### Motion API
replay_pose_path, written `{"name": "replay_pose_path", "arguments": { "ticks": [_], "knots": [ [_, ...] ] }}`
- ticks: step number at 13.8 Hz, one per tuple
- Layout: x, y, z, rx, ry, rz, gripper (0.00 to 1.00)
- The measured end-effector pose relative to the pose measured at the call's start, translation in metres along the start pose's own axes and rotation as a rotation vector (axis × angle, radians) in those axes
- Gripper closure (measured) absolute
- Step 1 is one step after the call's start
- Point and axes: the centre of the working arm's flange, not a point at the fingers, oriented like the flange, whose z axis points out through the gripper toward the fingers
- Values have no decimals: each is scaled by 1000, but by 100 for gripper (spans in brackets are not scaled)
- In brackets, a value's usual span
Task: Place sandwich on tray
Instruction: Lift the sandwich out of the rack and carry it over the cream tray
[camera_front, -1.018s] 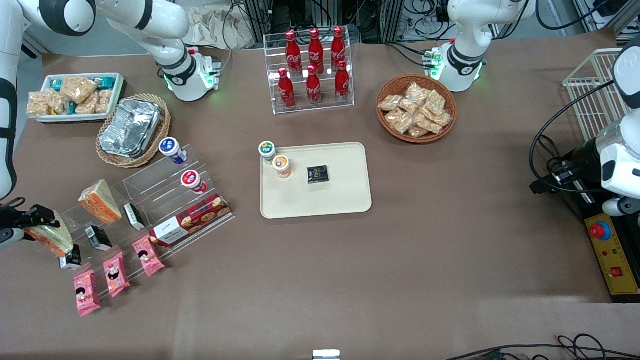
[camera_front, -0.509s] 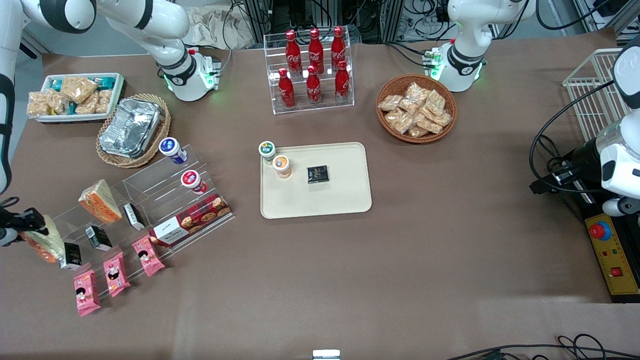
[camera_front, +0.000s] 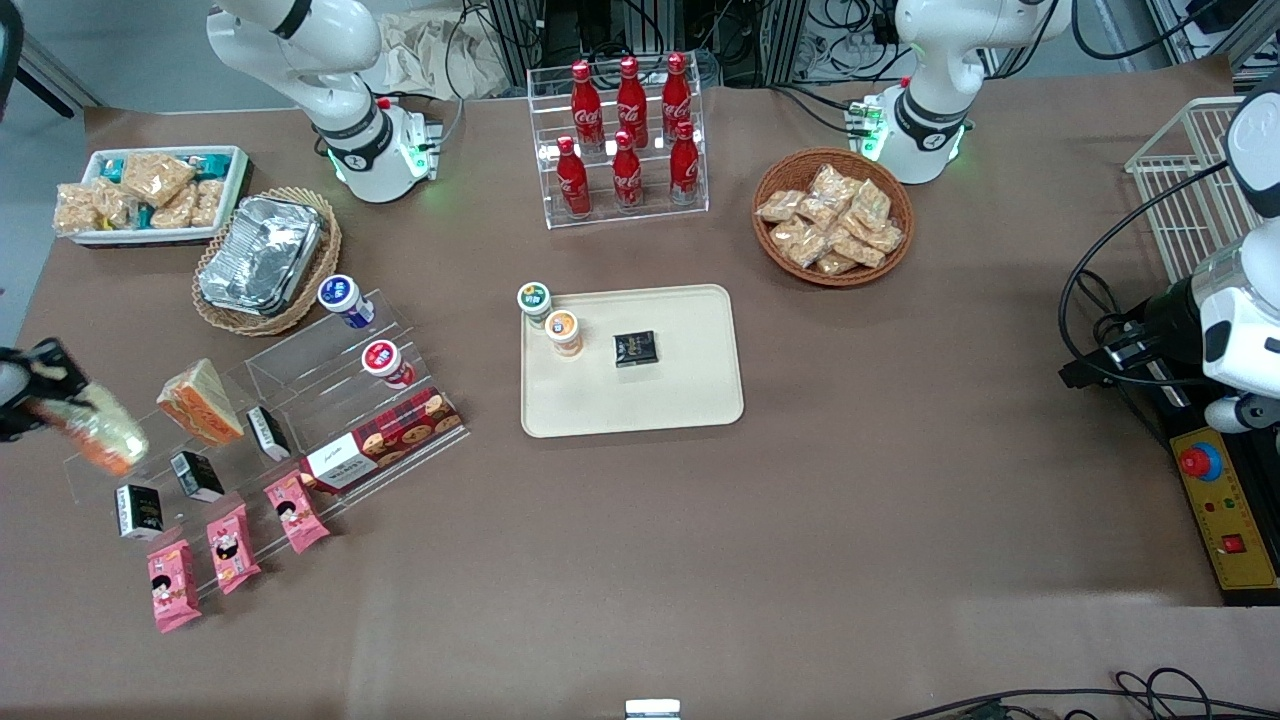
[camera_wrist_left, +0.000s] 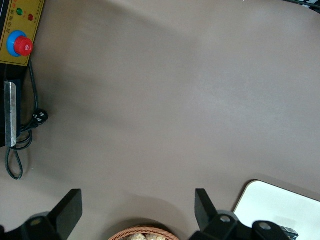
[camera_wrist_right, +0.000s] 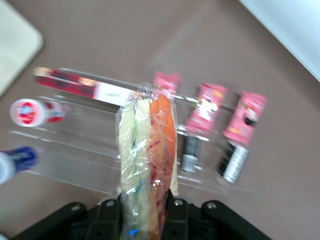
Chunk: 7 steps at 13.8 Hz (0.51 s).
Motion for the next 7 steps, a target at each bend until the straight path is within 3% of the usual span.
{"name": "replay_pose_path", "arguments": {
  "ticks": [4, 7],
  "knots": [
    [119, -109, 5, 18, 10, -213, 78],
    [203, -206, 24, -7, 41, -311, 78]
  ]
}}
